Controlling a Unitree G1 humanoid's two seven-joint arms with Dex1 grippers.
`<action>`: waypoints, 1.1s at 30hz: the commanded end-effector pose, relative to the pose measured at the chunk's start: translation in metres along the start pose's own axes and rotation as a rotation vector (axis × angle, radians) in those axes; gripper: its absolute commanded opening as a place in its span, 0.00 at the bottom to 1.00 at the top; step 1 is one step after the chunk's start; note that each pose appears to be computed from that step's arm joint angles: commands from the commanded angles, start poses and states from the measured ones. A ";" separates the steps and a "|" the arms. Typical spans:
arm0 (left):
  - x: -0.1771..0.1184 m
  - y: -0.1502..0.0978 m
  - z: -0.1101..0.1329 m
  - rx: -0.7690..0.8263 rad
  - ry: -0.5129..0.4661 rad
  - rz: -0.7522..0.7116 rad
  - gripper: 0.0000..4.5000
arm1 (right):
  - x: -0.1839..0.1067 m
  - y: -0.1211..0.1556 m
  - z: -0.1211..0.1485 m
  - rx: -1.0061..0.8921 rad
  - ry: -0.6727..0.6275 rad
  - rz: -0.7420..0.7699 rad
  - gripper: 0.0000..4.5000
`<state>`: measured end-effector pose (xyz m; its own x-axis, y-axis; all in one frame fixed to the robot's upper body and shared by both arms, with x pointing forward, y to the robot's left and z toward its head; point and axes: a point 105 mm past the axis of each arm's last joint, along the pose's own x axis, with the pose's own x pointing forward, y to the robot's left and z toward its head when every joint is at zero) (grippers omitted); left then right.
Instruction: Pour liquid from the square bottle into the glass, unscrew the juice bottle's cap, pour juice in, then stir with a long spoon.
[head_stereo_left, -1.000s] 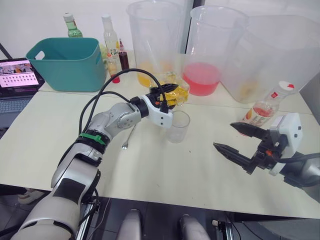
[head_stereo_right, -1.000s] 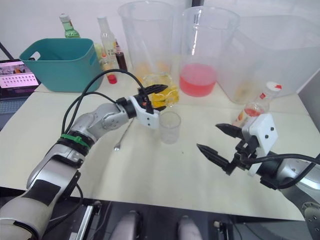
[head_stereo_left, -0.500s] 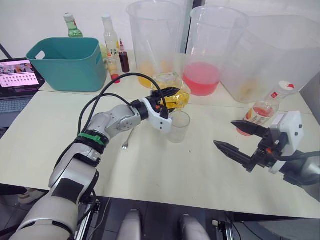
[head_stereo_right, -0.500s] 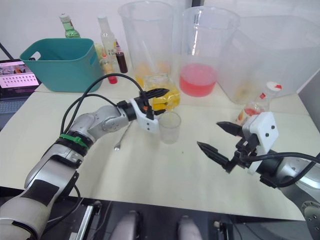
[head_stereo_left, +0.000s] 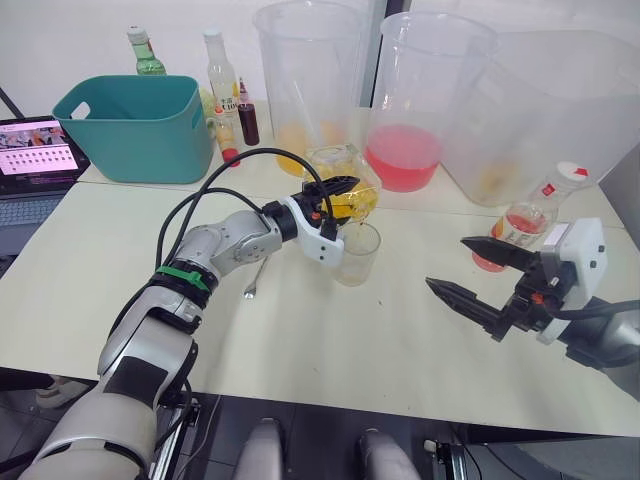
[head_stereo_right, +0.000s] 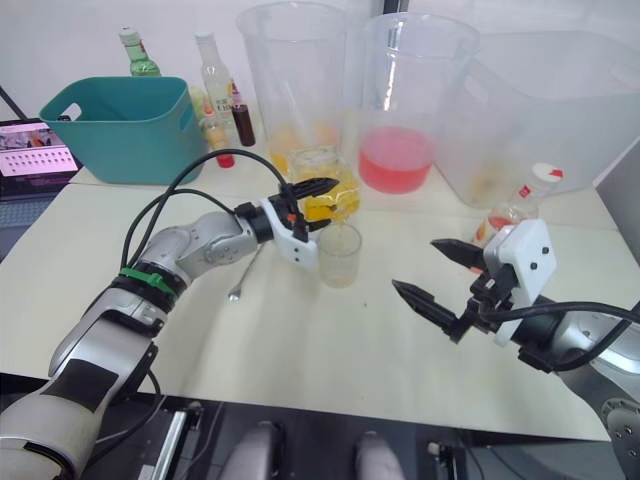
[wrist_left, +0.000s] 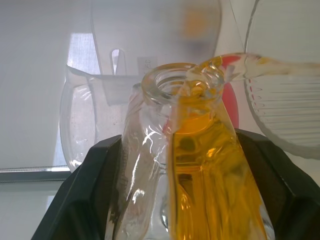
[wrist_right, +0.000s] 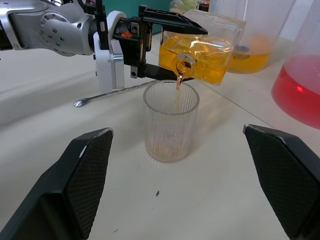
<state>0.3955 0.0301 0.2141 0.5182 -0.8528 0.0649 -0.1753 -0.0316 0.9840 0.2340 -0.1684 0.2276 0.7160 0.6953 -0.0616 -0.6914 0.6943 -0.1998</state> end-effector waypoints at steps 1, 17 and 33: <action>0.006 0.051 0.006 0.091 -0.044 0.162 0.62 | 0.000 0.002 0.008 -0.026 -0.023 0.013 0.98; 0.005 0.057 0.002 0.120 -0.029 0.175 0.62 | 0.004 0.002 0.006 -0.019 -0.021 0.029 0.98; 0.000 0.087 -0.015 -0.382 0.040 0.263 0.62 | 0.010 0.002 0.004 -0.003 -0.035 0.061 0.98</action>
<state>0.4000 0.0287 0.2473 0.5556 -0.8191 0.1430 0.0493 0.2042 0.9777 0.2401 -0.1613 0.2202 0.6743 0.7337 -0.0839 -0.7355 0.6572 -0.1646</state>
